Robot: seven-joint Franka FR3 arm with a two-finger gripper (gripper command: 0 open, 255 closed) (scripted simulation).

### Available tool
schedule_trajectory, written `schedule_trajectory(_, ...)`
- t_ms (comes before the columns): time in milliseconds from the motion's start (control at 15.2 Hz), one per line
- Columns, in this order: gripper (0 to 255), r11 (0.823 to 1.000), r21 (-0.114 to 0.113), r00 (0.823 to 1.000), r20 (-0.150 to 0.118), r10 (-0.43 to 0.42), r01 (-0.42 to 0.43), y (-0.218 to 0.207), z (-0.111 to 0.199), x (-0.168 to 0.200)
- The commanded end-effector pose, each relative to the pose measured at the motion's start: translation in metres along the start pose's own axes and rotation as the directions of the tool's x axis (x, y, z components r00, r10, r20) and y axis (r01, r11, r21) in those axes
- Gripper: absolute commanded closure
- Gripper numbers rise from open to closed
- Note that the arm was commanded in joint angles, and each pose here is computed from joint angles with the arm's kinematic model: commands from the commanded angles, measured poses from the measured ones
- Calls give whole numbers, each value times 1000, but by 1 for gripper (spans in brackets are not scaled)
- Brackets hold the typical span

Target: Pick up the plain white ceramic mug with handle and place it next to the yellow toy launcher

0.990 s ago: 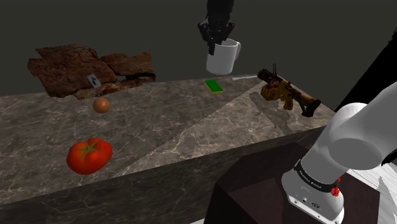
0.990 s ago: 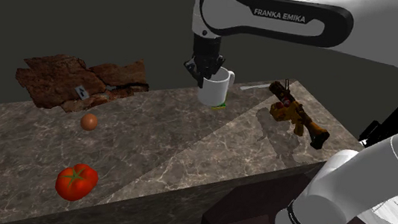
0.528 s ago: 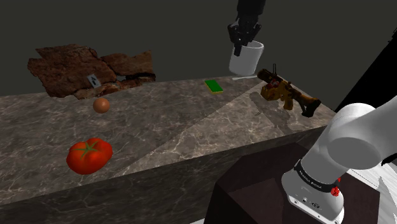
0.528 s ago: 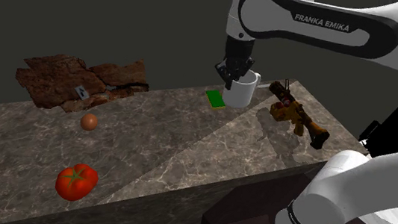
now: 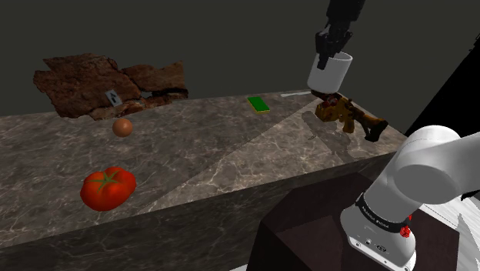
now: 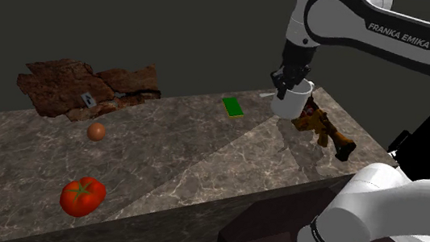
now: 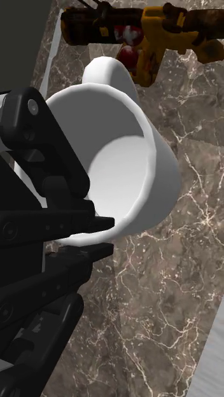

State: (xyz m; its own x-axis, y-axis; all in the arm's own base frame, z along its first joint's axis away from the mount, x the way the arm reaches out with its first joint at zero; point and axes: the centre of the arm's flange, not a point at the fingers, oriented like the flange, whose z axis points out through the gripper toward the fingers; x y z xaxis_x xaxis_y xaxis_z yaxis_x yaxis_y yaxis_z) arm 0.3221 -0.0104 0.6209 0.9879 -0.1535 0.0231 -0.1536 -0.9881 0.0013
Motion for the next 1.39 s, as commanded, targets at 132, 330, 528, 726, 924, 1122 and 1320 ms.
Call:
schedule_trajectory(132,255,1000,1,1000,0,-1,1,48,1,-30)
schedule_trajectory(330,255,1000,1,1000,0,-1,1,82,0,-50)
schedule_trajectory(528,255,1000,1,1000,0,-1,1,116,0,-71)
schedule_trajectory(726,255,1000,1,1000,0,-1,1,148,-1,-91)
schedule_trajectory(924,255,1000,1,1000,0,-1,1,148,15,-92)
schedule_trajectory(1122,255,1000,1,1000,0,-1,1,148,31,-92)
schedule_trajectory(1320,255,1000,1,1000,0,-1,1,148,47,-92)
